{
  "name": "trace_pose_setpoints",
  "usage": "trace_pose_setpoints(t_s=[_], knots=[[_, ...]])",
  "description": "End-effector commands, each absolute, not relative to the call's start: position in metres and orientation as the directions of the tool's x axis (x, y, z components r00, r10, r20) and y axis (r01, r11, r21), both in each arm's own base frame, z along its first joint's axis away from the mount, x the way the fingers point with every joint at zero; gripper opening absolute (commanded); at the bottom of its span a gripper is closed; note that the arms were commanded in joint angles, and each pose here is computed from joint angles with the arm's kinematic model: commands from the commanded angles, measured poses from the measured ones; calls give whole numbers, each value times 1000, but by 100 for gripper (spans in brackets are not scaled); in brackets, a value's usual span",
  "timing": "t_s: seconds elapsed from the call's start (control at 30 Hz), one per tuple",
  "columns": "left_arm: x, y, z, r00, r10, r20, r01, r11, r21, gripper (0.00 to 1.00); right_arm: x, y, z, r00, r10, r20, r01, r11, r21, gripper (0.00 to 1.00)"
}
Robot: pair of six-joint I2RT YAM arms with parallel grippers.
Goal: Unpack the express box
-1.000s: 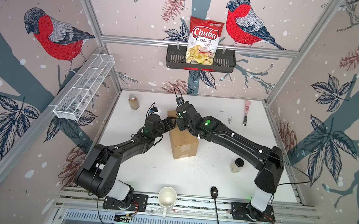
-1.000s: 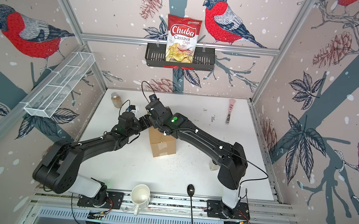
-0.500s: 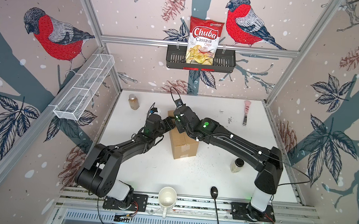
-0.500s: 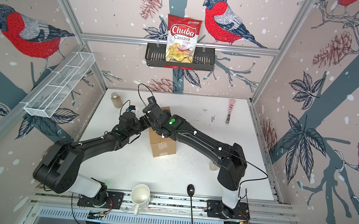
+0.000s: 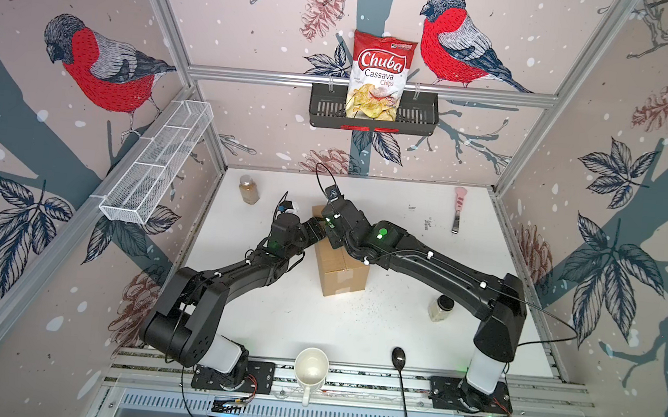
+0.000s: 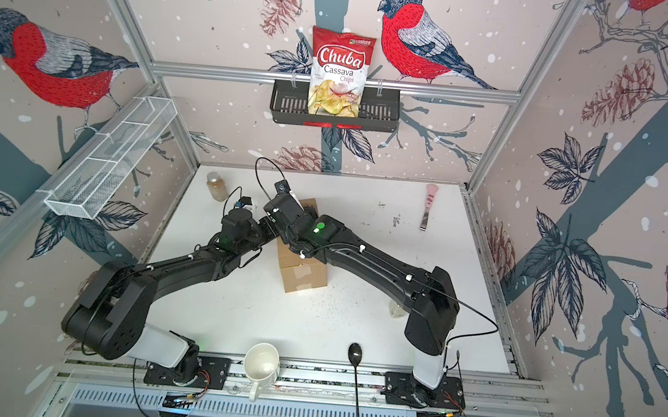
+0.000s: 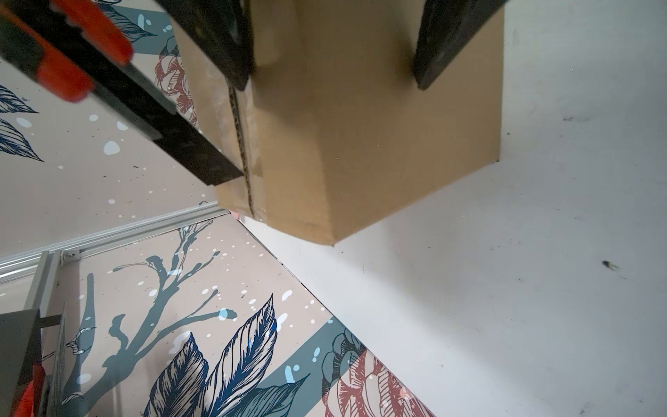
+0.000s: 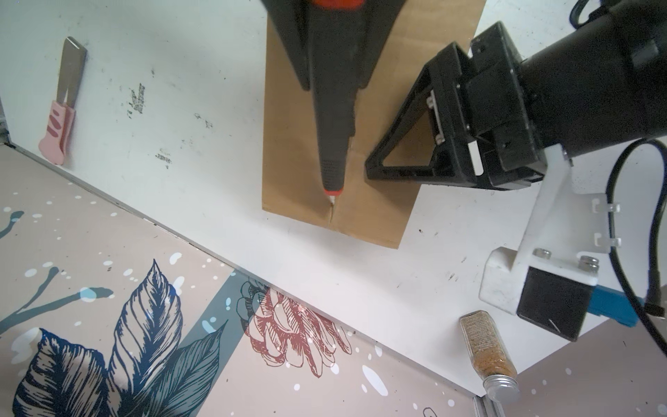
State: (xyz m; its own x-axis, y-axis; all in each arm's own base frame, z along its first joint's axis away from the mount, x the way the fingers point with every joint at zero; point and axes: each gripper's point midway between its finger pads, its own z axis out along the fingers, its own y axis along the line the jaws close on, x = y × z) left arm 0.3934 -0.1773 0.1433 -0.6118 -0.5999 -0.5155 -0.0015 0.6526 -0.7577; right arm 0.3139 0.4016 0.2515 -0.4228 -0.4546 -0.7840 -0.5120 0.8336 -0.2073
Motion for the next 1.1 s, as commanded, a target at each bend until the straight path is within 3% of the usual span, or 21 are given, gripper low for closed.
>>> trace_pose_setpoints(t_s=[0.0,1.07], knots=[[378,-161,100,-657,-593,-465,-154,710,-688,70,302,394,237,-462,-502,-731,-534,816,-222,0],[378,-162,94,-652,-614,-445,-178,694,-698,68,286,396,228,-515,-461,-722,-545,827,-139,0]])
